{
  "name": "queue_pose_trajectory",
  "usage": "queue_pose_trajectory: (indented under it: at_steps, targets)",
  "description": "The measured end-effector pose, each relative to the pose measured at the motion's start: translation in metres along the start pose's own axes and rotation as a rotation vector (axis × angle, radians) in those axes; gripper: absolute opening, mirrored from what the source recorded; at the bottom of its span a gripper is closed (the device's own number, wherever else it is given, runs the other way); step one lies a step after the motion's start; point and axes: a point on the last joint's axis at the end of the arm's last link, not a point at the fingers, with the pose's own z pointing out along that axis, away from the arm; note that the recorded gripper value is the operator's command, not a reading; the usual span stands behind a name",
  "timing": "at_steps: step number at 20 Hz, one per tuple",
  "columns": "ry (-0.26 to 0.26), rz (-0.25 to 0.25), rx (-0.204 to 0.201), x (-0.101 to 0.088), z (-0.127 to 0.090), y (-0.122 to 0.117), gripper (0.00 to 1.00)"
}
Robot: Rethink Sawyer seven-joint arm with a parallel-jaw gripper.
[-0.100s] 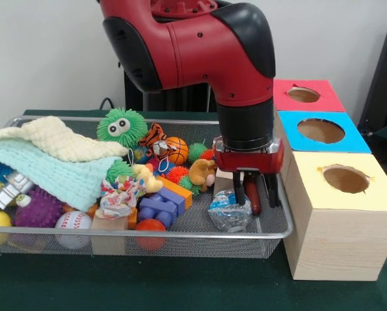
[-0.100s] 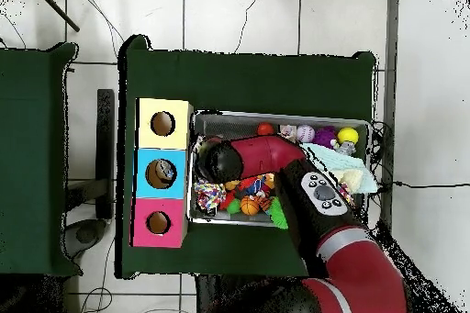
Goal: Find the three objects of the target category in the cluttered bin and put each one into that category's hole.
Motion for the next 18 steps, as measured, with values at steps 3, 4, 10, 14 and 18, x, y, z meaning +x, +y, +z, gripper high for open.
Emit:
queue_pose_trajectory:
  at_steps: [3,4,10,14,18]
  targets:
    - [0.02,0.0,-0.022,-0.001,0.0,-0.003,1.0]
    - [0.025,0.0,-0.027,-0.002,0.0,-0.004,1.0]
    - [0.055,-0.016,-0.069,-0.005,-0.002,-0.009,1.0]
    - [0.063,-0.031,-0.09,-0.006,-0.004,-0.011,1.0]
    - [0.065,-0.041,-0.102,-0.004,-0.006,-0.011,1.0]
